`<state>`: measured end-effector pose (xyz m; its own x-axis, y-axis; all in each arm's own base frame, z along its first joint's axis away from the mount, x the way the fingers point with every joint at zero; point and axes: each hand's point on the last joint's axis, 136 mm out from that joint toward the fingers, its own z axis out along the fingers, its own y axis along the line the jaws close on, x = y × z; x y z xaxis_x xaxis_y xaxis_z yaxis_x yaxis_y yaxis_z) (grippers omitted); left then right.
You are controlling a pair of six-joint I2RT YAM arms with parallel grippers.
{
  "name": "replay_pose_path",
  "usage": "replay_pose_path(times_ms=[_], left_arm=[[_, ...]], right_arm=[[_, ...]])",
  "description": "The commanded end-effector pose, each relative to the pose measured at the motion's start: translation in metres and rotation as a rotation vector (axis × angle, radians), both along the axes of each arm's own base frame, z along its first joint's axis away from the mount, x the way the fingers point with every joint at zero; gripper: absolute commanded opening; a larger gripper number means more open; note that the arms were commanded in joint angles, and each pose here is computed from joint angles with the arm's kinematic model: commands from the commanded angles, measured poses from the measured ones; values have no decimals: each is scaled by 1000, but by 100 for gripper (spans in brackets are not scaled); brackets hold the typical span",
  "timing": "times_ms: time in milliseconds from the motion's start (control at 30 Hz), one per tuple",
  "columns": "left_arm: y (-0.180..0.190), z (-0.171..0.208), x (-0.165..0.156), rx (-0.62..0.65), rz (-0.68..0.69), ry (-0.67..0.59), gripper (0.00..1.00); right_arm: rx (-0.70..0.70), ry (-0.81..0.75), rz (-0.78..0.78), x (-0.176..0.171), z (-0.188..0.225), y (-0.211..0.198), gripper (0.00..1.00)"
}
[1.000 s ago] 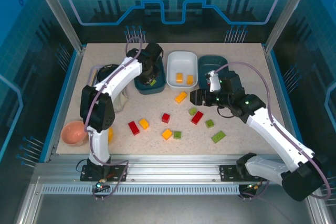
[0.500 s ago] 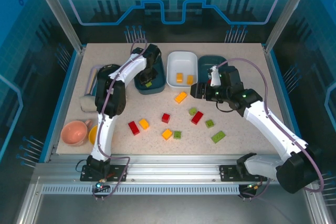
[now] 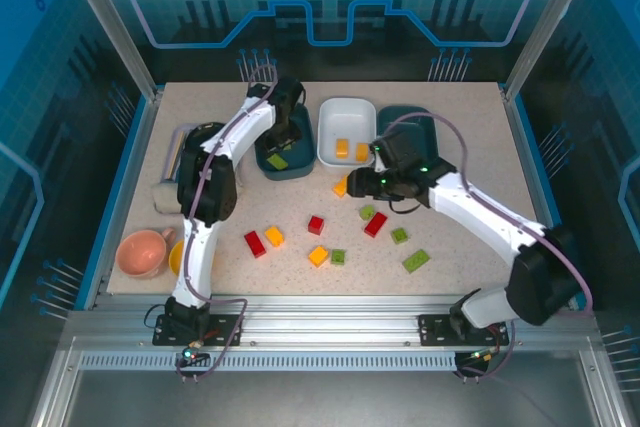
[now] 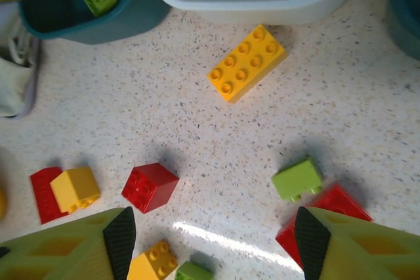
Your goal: Sort the legos into containers by color
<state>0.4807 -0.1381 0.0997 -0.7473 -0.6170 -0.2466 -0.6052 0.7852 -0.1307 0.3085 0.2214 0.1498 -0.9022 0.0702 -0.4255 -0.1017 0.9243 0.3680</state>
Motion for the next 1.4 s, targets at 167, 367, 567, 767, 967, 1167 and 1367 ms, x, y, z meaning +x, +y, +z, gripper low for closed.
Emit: replay_pose_path(times_ms=[167, 367, 567, 767, 967, 1167, 1367], left_arm=[[-29, 113, -63, -206, -197, -291, 74], [-11, 106, -137, -265, -246, -348, 75], [5, 98, -189, -283, -267, -326, 75], [11, 106, -212, -291, -301, -360, 76], [14, 108, -221, -282, -324, -353, 75], [13, 112, -223, -287, -342, -363, 76], [12, 109, -225, -294, -350, -362, 76]], right_arm=[[-199, -3, -174, 27, -35, 36, 77], [-288, 6, -299, 45, -63, 49, 85], [-356, 36, -387, 54, -88, 43, 91], [-344, 26, -409, 63, -106, 45, 87], [-341, 30, -407, 74, -124, 45, 81], [-328, 37, -429, 81, -135, 36, 67], [-325, 56, -415, 79, -143, 36, 48]])
